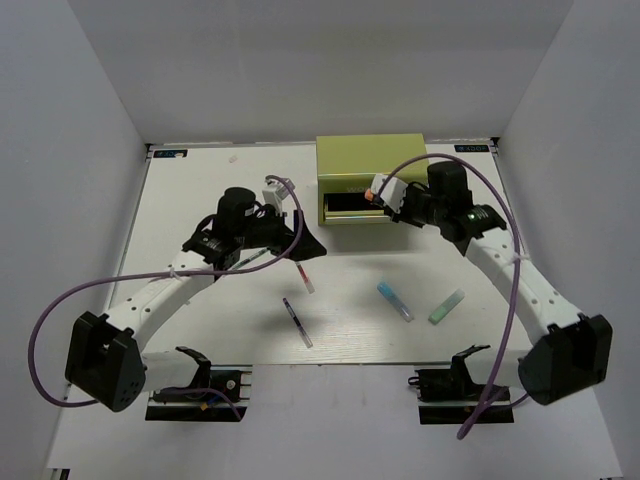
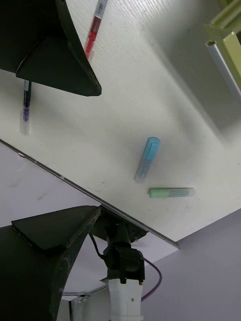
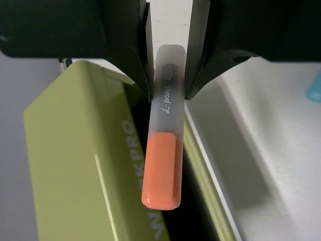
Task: Sort the stationery into containers
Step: Place the stationery into the container
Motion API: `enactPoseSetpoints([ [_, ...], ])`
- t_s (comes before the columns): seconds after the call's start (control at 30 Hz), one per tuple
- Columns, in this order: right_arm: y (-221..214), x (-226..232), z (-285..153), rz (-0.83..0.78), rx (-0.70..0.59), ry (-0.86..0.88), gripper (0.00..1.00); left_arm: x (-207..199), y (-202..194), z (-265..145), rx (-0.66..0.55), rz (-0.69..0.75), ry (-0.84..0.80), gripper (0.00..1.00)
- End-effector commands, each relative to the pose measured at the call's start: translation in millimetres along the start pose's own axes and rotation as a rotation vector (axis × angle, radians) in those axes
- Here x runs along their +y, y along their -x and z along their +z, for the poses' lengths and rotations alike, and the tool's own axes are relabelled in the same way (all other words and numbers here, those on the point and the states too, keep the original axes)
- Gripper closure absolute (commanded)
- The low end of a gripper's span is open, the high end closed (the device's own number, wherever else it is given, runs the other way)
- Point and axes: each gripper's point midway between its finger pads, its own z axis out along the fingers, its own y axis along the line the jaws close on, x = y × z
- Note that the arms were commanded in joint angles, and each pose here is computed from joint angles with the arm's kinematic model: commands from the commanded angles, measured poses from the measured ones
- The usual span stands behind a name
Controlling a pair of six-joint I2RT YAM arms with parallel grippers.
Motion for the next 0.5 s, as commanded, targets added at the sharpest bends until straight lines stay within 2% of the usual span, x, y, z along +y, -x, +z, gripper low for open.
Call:
enactPoseSetpoints([
  [0.0, 10, -53, 5, -0.154, 0.018, -0.128, 1.00, -16, 4, 4, 0.022, 0.068, -0.048, 0.00],
  [0.27, 15, -71, 32, -0.289, 0.017, -0.084, 1.00, -31, -1, 16, 0.029, 0.107, -0.085, 0.00],
  [0.47, 8, -67, 54, -0.271, 0.052, 0.023, 1.00, -40, -2, 23, 0.044, 0.168, -0.083, 0.00],
])
